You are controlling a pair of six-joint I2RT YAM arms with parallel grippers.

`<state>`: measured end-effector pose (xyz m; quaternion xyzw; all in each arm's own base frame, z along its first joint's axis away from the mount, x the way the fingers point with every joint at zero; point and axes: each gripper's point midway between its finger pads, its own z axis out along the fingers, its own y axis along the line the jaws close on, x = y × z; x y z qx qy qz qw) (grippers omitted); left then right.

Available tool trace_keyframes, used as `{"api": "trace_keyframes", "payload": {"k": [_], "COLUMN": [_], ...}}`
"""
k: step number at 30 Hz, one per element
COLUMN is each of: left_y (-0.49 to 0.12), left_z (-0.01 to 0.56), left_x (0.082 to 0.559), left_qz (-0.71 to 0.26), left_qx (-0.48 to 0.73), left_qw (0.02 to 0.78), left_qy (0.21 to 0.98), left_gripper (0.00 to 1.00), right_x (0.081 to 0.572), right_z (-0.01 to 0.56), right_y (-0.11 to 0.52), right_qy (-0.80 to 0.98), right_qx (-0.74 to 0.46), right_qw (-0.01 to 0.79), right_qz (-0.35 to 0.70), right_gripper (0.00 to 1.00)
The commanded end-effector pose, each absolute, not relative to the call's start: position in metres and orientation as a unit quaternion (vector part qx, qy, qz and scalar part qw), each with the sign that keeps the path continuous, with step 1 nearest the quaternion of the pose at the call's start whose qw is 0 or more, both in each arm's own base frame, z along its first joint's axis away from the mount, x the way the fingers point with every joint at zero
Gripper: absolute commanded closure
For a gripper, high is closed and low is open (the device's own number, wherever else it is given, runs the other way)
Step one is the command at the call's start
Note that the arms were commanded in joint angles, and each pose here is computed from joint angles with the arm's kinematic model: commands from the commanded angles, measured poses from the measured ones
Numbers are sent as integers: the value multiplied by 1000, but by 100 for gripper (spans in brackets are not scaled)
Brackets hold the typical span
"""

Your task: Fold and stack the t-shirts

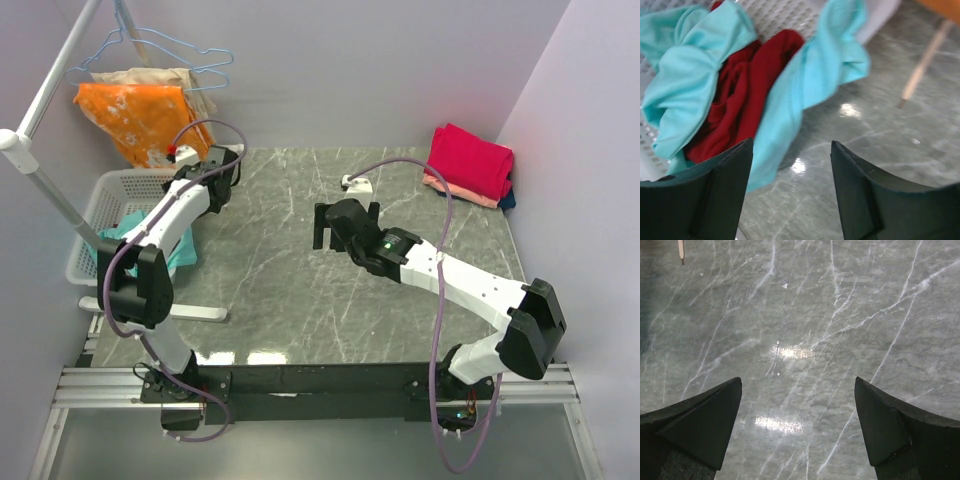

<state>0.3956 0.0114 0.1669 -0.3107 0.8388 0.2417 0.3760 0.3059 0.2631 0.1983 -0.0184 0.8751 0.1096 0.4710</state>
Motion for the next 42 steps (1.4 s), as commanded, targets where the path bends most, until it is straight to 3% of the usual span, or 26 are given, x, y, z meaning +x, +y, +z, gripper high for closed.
{"api": "trace_keyframes", "payload": {"k": [1,17,23,35,42], "left_y": [34,58,66,65,64], "left_z": [175,136,139,178,159], "left_x": [386,327,322,325,319], "left_qz": [269,287,290,241,255], "left_qx": [-361,-420,-432,-441,-435], "left_qw": [367,309,310,371,344], "left_qy": [814,803,795,781,792], "left_gripper": [33,39,42,38,38], "right_x": [309,310,309,308,309], "right_z": [206,185,178,168,168], "right_y": [265,272,272,278,280], "right_qy": [868,884,888,894,895], "right_qx": [-21,-43,-46,-52,-51], "right_qw": [484,457,448,434,433], "right_qz": [110,93,92,95,96], "right_gripper": [0,0,0,0,0]}}
